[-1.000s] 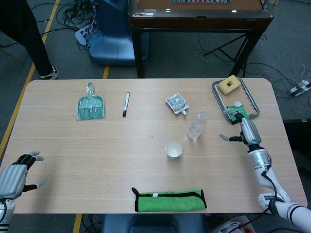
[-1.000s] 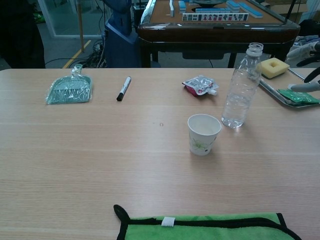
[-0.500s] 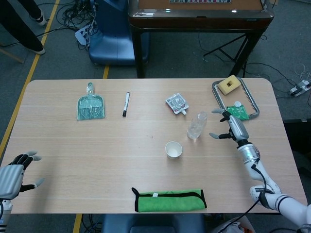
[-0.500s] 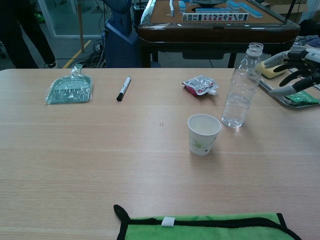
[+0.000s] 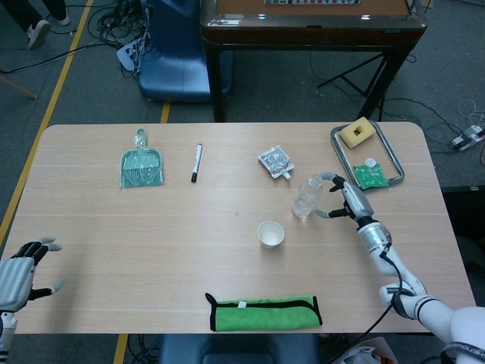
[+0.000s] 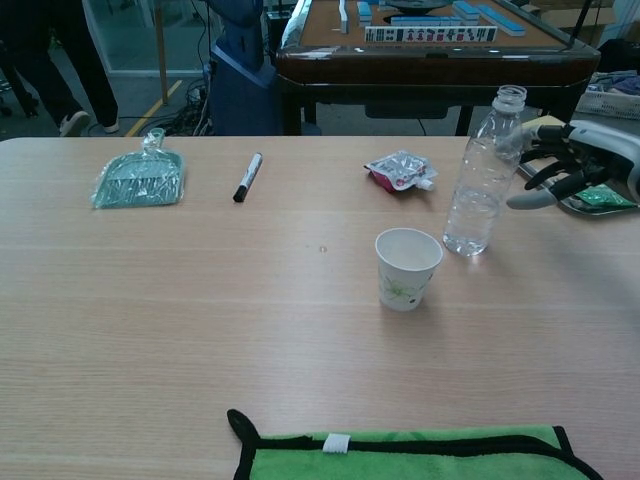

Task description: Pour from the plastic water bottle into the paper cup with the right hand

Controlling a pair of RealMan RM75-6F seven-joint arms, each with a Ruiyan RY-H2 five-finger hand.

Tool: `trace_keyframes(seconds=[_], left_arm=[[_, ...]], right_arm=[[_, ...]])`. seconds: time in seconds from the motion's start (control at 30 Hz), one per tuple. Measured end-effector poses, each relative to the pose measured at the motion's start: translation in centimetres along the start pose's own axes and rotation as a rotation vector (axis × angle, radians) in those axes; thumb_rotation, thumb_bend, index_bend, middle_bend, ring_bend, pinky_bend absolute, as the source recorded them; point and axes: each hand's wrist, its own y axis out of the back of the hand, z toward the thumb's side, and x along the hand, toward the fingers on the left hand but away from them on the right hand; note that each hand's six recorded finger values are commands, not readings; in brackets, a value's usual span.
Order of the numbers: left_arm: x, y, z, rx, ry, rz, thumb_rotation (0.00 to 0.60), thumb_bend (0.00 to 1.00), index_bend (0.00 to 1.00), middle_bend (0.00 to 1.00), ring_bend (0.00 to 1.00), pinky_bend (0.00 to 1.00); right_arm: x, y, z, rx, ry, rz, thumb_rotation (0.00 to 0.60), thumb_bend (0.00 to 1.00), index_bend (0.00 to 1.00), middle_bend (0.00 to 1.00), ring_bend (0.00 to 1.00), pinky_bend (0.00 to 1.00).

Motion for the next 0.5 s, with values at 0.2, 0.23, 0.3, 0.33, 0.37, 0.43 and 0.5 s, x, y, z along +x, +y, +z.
trace_keyframes(seconds=[0.2,0.23,0.3,0.33,0.37,0.43,0.5], left_arm=[[-0.1,0.1,0.1,-0.007,-0.003,0.004,0.6,0.15,0.34,0.23,0.23,0.47],[-0.1,0.1,0.1,-0.008,-0.003,0.004,0.6,0.15,0.34,0.23,0.23,0.47],[0.0,0.2,0.1,-0.009,-0.003,0.004,0.6,0.15,0.34,0.23,0.23,0.47],[0.0,0.2,0.1,-0.009,-0.003,0.004,0.6,0.15,0.34,0.23,0.23,0.47],[0.0,0.2,0.1,-0.009,-0.002,0.003,0.6,0.15,0.34,0.23,0.23,0.47],[0.0,0.2,0.0,-0.01,-0.001,0.004,0.6,0.15,0.34,0.23,0.23,0.47],[-0.1,0.2,0.0,-0.012,0.0,0.003,0.6,0.15,0.34,0.23,0.23,0.47]], right_arm=[[-0.8,-1.1,0.5,-0.011,0.006,0.028,0.6,0.0,0.25,0.17,0.14,0.31],[-1.0,-1.3,0.6,-0.012,0.006,0.031,0.6,0.0,0.25,0.17,0.14,0.31],[-1.2,-1.6,0.7,-0.011,0.006,0.037,0.6,0.0,0.25,0.17,0.14,0.31],[-1.3,-1.7,0.7,-0.01,0.005,0.039,0.6,0.0,0.25,0.17,0.14,0.31],[-1.4,-1.8,0.8,-0.009,0.005,0.042,0.6,0.0,0.25,0.17,0.14,0.31],[-1.6,-2.2,0.9,-0.008,0.003,0.05,0.6,0.0,0.25,0.17,0.14,0.31],[-1.8,-2.5,0.9,-0.008,0.002,0.056,0.6,0.0,0.25,0.17,0.14,0.31]])
